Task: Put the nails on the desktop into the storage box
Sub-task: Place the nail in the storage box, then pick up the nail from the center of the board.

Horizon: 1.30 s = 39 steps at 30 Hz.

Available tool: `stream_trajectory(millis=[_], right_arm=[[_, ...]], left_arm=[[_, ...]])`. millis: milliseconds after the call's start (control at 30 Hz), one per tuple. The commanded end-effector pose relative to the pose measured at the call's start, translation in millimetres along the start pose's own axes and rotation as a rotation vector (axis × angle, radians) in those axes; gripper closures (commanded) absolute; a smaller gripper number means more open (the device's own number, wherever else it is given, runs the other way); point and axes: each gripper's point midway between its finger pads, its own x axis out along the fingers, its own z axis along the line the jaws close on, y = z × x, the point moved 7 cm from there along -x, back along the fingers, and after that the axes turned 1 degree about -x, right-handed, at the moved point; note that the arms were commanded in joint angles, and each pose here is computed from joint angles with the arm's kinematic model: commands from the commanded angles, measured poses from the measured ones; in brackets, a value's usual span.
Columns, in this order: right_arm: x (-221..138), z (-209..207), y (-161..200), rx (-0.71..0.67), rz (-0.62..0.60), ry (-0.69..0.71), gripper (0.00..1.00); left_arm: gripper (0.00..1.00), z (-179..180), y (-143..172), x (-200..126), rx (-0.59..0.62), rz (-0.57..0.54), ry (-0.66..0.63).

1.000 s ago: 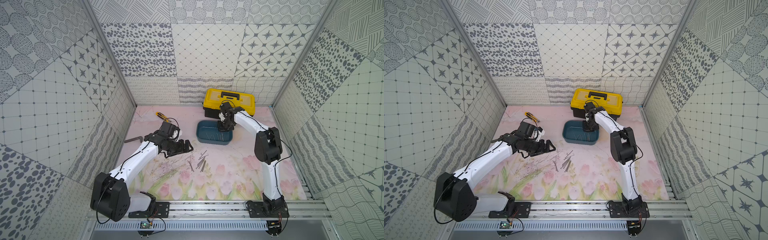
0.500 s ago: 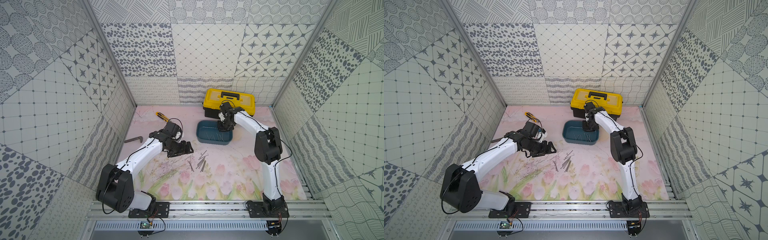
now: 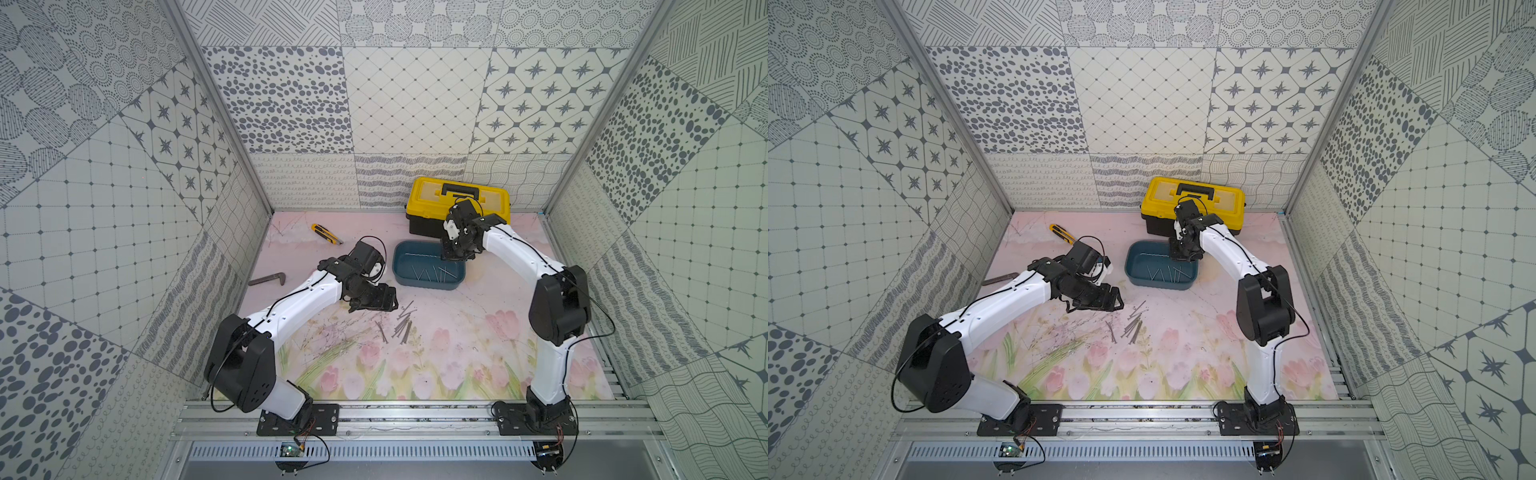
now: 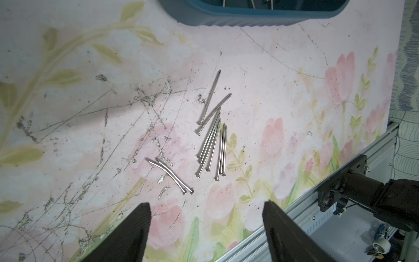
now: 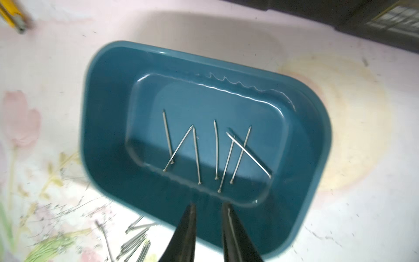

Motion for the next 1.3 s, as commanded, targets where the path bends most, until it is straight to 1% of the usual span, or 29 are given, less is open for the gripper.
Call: stream_trajectory(millis=[0,67,167,300,433,467,633,867,1167,1267], right_arm=[[-40,10,4,0.058,-0.118,-0.087,0.73],[-58,10,16,0.082,-0.135,-0.114,0.73],[-80,9,34,0.117,-0.159,-0.145,0.73],[-111,5,52,0.145,-0.234,-0.153,0.72],[-128,2,64,0.169,-0.276,-0.153,0.73],[-130,2,66,0.173,-0.279,-0.156,0.72],[-131,3,69,0.189,-0.268,-0.179,0.72],[-127,4,72,0.201,-0.245,-0.199,0.72],[-125,6,72,0.207,-0.231,-0.215,0.72],[-123,6,73,0.209,-0.226,-0.217,0.72]], left_arm=[[0.22,-9,-6,18,0.200,0.018,-0.103],[0.25,-13,-10,28,0.243,0.031,-0.127],[0.29,-16,-18,41,0.273,0.037,-0.141],[0.29,-19,-25,61,0.318,0.062,-0.148],[0.34,-25,-26,79,0.390,0.096,-0.180],[0.35,-26,-26,84,0.403,0.103,-0.194],[0.45,-25,-28,98,0.414,0.101,-0.245],[0.48,-23,-29,110,0.413,0.109,-0.258],[0.57,-19,-35,117,0.398,0.096,-0.305],[0.57,-19,-37,120,0.399,0.099,-0.306]])
